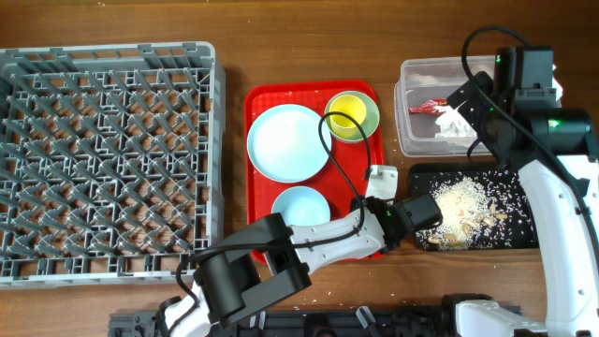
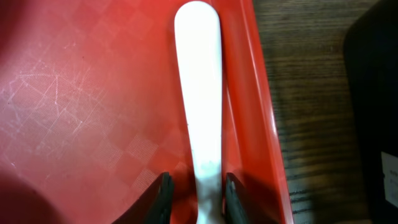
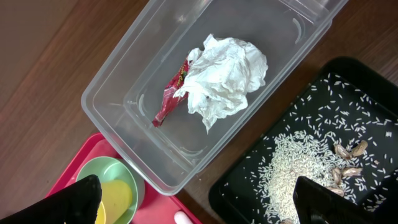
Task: Sort waste into correct bins and load items into the dishwasher rack
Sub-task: 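Move the left gripper back to the white fork and grasp its handle, then carry the white fork to the rack and insert it upright, then reach the left gripper to the small light-blue bowl and grasp its rim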
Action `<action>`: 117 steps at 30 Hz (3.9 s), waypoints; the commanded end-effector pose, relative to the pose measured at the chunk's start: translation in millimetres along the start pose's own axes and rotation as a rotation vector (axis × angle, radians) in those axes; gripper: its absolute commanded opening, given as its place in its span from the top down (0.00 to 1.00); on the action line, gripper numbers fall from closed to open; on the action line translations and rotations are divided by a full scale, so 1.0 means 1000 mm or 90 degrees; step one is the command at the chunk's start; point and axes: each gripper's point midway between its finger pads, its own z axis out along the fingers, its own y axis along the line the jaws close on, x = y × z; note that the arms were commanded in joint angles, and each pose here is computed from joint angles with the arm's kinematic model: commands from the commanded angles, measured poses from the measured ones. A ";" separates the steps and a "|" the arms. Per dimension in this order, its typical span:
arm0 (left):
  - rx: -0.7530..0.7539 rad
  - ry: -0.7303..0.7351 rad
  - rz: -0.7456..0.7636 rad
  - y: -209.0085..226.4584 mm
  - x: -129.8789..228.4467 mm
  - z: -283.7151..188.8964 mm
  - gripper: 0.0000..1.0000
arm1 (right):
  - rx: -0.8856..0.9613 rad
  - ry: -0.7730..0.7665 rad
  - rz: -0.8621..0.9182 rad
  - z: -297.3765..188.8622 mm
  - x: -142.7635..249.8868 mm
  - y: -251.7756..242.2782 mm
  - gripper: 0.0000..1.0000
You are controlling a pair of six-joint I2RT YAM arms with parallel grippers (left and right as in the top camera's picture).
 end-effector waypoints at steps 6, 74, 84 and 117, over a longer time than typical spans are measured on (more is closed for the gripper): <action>-0.041 -0.009 0.015 0.011 0.006 0.013 0.96 | -0.003 -0.022 0.009 -0.008 -0.008 -0.001 0.00; 0.040 0.041 -0.115 0.376 -0.172 -0.069 0.61 | -0.003 -0.022 0.009 -0.008 -0.008 -0.001 0.00; 0.406 0.058 -0.190 0.269 -0.183 -0.116 0.20 | -0.003 -0.022 0.009 -0.008 -0.008 -0.001 0.00; 0.082 0.125 0.154 0.115 -0.092 -0.007 0.49 | -0.003 -0.022 0.009 -0.008 -0.008 -0.001 0.00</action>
